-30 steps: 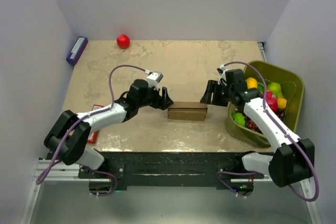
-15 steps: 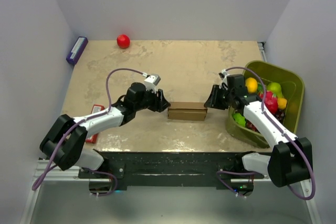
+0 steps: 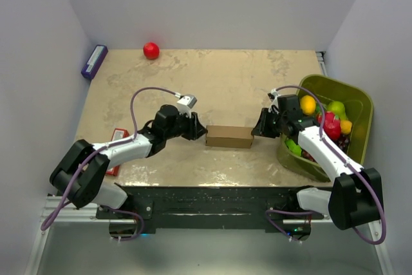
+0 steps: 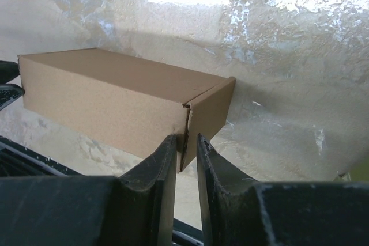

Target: Fold the paper box

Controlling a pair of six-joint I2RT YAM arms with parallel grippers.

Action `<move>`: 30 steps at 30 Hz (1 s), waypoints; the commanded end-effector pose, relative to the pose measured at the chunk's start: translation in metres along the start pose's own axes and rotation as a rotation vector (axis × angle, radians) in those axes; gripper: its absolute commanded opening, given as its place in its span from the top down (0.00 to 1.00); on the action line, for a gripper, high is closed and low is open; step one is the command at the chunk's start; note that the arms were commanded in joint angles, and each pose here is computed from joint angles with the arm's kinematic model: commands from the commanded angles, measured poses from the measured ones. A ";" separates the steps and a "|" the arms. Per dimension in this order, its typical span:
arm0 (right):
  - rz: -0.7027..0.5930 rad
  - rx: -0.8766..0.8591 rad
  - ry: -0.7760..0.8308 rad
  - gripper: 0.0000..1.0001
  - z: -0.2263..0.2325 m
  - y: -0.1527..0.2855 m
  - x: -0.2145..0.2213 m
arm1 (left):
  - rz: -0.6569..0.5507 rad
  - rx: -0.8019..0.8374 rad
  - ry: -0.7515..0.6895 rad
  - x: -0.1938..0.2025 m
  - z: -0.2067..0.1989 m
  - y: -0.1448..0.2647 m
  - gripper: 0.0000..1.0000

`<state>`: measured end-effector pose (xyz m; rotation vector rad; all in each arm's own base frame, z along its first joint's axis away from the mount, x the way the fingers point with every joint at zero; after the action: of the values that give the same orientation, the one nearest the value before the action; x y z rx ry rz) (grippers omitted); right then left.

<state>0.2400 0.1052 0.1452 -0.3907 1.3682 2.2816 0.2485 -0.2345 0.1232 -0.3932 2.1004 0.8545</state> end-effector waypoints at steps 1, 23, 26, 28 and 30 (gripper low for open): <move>0.030 0.128 0.015 0.78 -0.025 -0.006 0.012 | 0.163 -0.105 0.024 0.048 0.023 0.005 0.69; -0.044 -0.101 -0.033 0.47 0.017 0.006 -0.013 | -0.043 0.049 0.044 -0.025 -0.017 0.011 0.39; -0.019 -0.119 -0.044 0.46 0.015 -0.002 -0.007 | -0.047 0.077 0.060 -0.021 -0.017 0.008 0.33; -0.011 -0.132 -0.052 0.46 0.014 -0.008 -0.004 | -0.042 0.117 0.074 -0.017 -0.019 0.004 0.32; -0.003 -0.133 -0.057 0.46 0.013 -0.012 -0.002 | -0.045 0.143 0.095 -0.013 -0.020 0.000 0.31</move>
<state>0.2439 0.1153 0.1482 -0.3741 1.2542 2.3350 0.2427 -0.2376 0.1352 -0.3921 2.1744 0.8067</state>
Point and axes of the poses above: each gripper's point midway between its finger pads, its own y axis back along the fingers, its own z axis along the line the jaws close on, x = y × z, the point moved 6 cm from there along y, back along the fingers, and after that the axes turned 3 degrees about -y, right-handed, at the moved point
